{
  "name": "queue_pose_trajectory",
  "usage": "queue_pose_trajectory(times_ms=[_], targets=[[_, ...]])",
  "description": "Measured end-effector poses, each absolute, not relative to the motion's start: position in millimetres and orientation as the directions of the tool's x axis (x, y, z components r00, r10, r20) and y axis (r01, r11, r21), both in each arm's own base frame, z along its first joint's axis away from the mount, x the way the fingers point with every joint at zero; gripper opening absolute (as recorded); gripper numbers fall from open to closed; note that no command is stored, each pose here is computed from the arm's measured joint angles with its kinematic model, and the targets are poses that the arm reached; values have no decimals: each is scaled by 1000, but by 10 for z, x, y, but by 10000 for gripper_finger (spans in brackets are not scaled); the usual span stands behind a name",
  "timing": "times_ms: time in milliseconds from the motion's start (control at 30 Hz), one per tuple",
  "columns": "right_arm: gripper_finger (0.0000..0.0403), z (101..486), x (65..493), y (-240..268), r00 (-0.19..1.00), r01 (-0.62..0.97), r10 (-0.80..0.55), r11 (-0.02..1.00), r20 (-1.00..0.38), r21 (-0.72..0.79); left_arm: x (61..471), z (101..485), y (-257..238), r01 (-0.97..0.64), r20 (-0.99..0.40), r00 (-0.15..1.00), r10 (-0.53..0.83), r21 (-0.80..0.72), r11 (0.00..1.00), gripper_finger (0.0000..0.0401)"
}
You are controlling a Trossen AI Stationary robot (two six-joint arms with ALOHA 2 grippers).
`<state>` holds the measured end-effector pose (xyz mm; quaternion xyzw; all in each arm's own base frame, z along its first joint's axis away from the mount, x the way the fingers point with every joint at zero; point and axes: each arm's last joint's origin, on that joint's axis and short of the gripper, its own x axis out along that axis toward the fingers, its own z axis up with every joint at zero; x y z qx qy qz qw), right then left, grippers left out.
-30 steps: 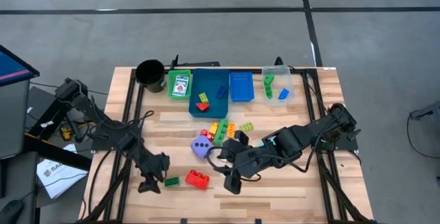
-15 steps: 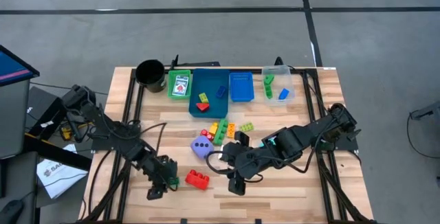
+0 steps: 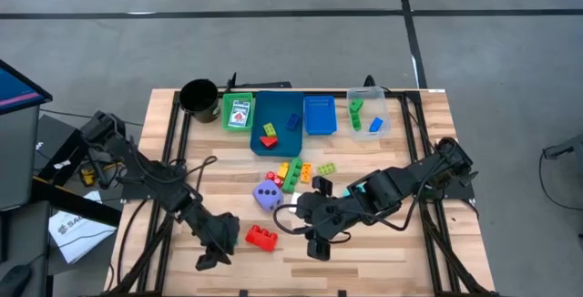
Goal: Pick & Place Toys
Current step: Put the small dark green game piece into the dark blue bin
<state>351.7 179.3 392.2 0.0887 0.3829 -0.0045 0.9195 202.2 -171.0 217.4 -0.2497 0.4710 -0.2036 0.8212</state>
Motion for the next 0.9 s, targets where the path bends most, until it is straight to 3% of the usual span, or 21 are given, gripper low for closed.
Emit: queue_pose_trajectory(times_ms=[900], targets=[[184, 3894, 3496, 1767, 680, 87, 40, 987, -732, 135, 1983, 2233, -1622, 67, -685, 487, -542, -589, 805, 130]])
